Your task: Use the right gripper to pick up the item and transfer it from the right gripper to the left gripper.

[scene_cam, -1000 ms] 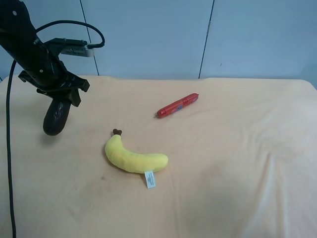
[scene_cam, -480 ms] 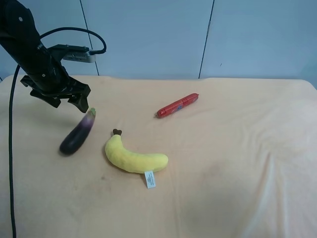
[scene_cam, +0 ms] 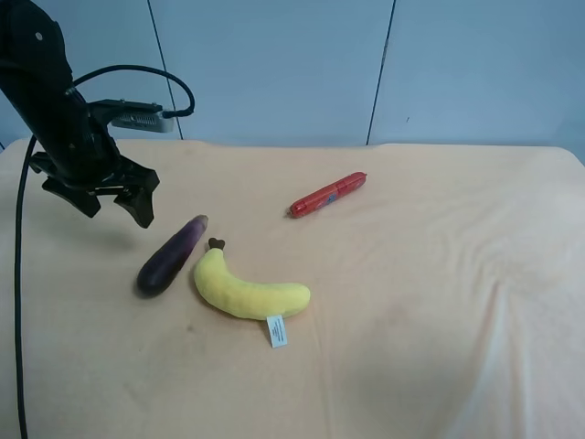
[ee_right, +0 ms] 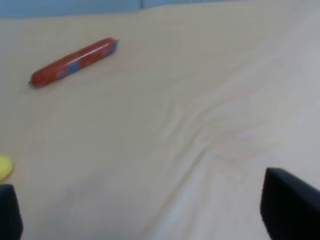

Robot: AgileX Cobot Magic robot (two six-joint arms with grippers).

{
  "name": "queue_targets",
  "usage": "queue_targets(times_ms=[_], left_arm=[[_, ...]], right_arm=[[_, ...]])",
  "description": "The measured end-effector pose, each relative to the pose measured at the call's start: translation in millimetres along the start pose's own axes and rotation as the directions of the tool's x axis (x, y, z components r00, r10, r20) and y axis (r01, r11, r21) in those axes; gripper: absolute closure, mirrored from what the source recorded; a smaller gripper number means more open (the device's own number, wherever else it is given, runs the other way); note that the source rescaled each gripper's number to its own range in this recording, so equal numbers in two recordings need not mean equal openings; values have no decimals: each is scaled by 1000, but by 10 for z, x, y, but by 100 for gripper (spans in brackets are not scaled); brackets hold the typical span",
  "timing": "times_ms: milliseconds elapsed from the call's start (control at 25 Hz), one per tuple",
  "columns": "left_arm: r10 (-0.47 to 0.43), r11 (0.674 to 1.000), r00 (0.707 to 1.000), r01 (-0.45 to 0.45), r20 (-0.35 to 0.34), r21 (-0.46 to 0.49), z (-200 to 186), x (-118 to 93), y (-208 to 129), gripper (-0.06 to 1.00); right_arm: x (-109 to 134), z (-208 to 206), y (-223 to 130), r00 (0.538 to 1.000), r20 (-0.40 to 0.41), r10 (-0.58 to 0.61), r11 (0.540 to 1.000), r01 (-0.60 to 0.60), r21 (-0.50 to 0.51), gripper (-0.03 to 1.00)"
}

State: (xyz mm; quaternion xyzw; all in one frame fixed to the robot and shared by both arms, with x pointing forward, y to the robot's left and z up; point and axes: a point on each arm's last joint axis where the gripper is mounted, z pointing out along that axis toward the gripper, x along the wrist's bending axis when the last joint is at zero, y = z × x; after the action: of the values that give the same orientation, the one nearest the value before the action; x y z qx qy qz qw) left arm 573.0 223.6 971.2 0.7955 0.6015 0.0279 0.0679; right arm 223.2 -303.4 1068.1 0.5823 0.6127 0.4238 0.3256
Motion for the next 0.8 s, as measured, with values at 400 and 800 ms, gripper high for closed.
queue_targets(times_ms=[400,800], left_arm=[[-16,988,999,11,33,154,-149,-42,-211,25],[-32,999,999,32,33,-14,-784,-104,-676,25]], right_arm=[[28,1,-2,996,77,50,999,-50,-11,10],[28,1,-2,996,77,50,999,-50,-11,10]])
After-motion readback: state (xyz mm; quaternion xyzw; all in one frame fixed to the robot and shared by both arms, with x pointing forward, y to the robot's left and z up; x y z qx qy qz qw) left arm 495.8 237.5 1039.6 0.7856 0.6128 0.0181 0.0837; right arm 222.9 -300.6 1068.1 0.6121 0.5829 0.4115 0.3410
